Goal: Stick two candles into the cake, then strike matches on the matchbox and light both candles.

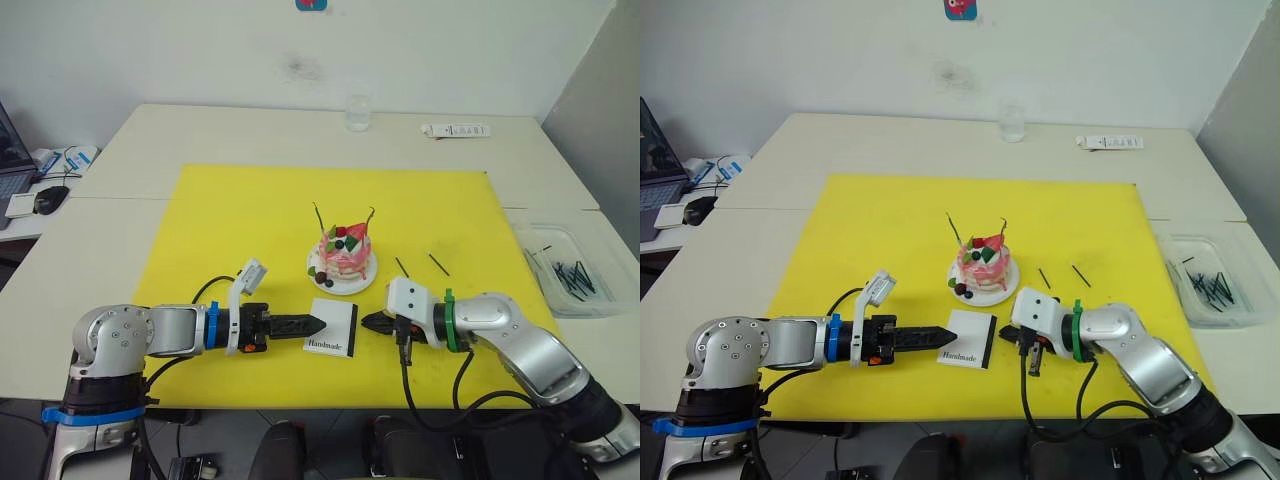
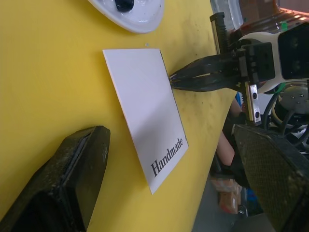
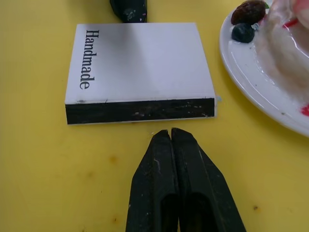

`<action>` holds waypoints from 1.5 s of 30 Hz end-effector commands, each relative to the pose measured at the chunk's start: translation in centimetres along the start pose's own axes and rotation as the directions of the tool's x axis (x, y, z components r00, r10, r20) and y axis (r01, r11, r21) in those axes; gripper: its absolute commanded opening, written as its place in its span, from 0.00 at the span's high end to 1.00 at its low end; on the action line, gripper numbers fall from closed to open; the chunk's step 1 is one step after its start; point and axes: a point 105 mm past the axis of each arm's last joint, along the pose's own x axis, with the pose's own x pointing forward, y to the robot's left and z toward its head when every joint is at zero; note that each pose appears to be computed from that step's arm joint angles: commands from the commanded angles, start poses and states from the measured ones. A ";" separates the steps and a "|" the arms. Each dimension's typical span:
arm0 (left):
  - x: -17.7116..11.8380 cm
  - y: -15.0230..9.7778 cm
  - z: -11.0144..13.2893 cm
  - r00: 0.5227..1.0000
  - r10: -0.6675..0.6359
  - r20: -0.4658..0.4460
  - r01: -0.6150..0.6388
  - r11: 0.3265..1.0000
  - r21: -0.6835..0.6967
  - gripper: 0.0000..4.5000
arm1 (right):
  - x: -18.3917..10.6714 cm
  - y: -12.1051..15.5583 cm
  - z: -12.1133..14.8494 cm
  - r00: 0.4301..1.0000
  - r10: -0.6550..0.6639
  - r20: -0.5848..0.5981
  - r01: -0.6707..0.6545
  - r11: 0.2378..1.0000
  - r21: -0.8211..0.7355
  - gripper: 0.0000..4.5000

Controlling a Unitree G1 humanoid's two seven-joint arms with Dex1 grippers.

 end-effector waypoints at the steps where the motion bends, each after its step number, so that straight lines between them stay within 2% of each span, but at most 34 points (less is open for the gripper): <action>1: 0.6 0.6 -1.4 0.999 0.012 -0.037 -0.013 0.999 -0.038 0.00 | 0.6 0.0 0.7 1.000 0.021 0.011 -0.021 0.999 -0.025 0.99; 10: 0.9 0.5 -1.7 1.000 0.009 -0.023 -0.010 0.999 -0.035 0.00 | 1.8 0.4 2.5 0.995 0.069 0.069 -0.067 0.997 -0.031 0.99; 32: 0.9 0.5 -1.9 1.000 0.016 -0.008 -0.016 0.999 -0.034 0.00 | 2.4 1.2 3.7 0.986 0.099 0.138 -0.097 0.995 -0.025 0.99; 45: 0.8 1.0 -1.9 0.999 0.047 0.008 -0.047 0.998 -0.032 0.89 | 2.6 1.4 4.2 0.983 0.100 0.155 -0.101 0.995 0.001 1.00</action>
